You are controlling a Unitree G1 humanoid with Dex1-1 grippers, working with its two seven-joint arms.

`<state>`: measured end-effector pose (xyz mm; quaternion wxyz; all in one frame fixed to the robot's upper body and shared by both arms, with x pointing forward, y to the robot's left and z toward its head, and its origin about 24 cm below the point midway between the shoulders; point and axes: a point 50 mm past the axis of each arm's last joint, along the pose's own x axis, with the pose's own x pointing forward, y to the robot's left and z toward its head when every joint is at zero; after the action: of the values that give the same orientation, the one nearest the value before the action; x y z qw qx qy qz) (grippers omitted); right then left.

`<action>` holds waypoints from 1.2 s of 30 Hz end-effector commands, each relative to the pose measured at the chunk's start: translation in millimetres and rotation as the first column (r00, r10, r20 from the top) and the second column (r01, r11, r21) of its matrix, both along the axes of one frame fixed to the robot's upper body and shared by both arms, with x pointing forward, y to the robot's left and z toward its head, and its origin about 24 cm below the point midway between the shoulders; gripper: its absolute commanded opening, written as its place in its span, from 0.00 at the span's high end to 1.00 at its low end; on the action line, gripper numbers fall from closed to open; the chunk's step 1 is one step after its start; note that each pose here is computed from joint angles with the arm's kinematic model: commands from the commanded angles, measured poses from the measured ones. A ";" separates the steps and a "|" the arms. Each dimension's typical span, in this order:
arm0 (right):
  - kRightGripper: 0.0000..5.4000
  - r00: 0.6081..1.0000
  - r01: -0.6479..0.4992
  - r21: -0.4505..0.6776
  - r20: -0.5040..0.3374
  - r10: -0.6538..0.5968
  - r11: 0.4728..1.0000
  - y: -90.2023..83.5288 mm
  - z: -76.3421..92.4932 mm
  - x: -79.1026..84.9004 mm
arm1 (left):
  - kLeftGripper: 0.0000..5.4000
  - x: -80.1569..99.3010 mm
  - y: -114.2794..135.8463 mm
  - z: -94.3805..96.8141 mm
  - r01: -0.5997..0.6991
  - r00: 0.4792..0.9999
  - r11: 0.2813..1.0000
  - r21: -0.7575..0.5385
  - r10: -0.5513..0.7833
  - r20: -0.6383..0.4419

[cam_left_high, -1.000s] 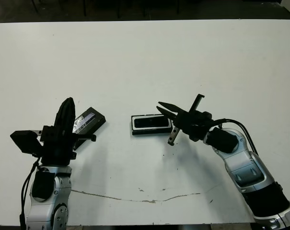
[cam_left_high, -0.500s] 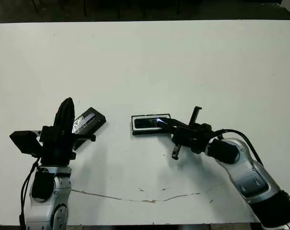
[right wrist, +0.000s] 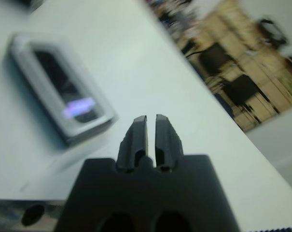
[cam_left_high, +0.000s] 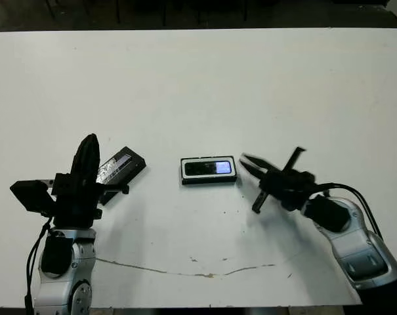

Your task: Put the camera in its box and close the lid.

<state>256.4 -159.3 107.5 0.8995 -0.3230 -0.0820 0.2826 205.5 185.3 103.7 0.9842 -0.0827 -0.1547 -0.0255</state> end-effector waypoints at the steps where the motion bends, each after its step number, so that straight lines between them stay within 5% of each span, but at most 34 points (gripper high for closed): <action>1: 1.00 0.996 0.047 0.282 -0.086 -0.024 0.958 -11.9 14.8 -5.6 | 1.00 -5.6 8.9 -0.8 -0.025 0.999 0.999 0.031 0.026 -0.022; 7: 1.00 0.990 0.012 0.544 -0.122 0.065 0.839 -24.4 47.6 -22.2 | 1.00 -9.8 22.3 4.1 -0.069 0.997 0.986 0.152 0.064 0.037; 14: 1.00 0.989 0.069 0.521 -0.146 0.009 0.850 -44.1 44.1 -25.9 | 1.00 -12.5 39.4 15.1 -0.124 0.990 0.949 0.289 0.097 0.106; 19: 1.00 0.984 0.098 0.537 -0.177 -0.002 0.838 -54.9 37.8 -23.8 | 1.00 -13.5 50.9 29.1 -0.090 0.996 0.898 0.431 0.075 0.051; 26: 1.00 0.978 0.136 0.554 -0.209 -0.021 0.821 -63.8 35.5 -19.3 | 0.82 -4.5 62.3 47.8 0.168 0.985 0.823 0.543 -0.114 -0.132; 36: 1.00 0.976 0.151 0.509 -0.212 -0.047 0.848 -59.4 35.5 -17.8 | 0.48 20.4 66.0 27.2 0.501 0.862 0.790 0.354 -0.420 -0.283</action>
<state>238.5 -218.0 145.0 0.9693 -0.0332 -0.0662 0.2345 225.1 249.5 139.6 0.9527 0.1045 -0.0503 -0.2811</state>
